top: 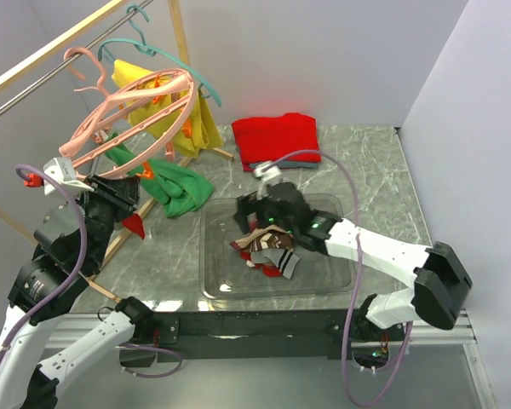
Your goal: Remove the socks clipped to the hanger
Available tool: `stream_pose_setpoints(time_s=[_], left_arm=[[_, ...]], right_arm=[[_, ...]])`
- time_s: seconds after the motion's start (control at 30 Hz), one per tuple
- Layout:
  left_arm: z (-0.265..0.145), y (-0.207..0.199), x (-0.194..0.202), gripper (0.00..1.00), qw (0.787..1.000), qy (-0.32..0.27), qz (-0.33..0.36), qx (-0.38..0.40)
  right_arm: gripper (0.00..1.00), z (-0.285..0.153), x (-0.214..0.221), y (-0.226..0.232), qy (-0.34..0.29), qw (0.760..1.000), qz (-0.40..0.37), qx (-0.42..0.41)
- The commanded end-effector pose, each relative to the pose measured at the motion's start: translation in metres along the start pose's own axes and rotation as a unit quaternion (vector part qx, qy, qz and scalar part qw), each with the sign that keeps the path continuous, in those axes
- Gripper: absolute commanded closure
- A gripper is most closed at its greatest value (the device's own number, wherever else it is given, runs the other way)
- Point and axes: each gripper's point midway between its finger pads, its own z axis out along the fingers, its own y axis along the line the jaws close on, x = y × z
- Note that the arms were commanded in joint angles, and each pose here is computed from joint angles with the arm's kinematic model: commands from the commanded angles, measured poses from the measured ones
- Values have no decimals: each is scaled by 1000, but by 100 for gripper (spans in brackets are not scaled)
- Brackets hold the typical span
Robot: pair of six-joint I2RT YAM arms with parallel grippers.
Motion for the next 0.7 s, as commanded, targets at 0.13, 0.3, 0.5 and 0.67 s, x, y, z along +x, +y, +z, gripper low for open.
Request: stream_pose_setpoints(time_s=[0.13, 0.3, 0.5, 0.67], left_arm=[[-11, -27, -18, 99, 997, -7, -43, 55], [-15, -32, -23, 99, 996, -11, -55, 68], [-20, -36, -30, 99, 995, -10, -63, 73], [-24, -40, -29, 99, 994, -4, -72, 87]], right_arm=[[0, 13, -72, 171, -118, 961, -51, -246], [0, 35, -71, 230, -142, 935, -46, -322], [0, 54, -76, 266, -151, 916, -48, -368], [2, 64, -66, 285, -134, 908, -49, -395]])
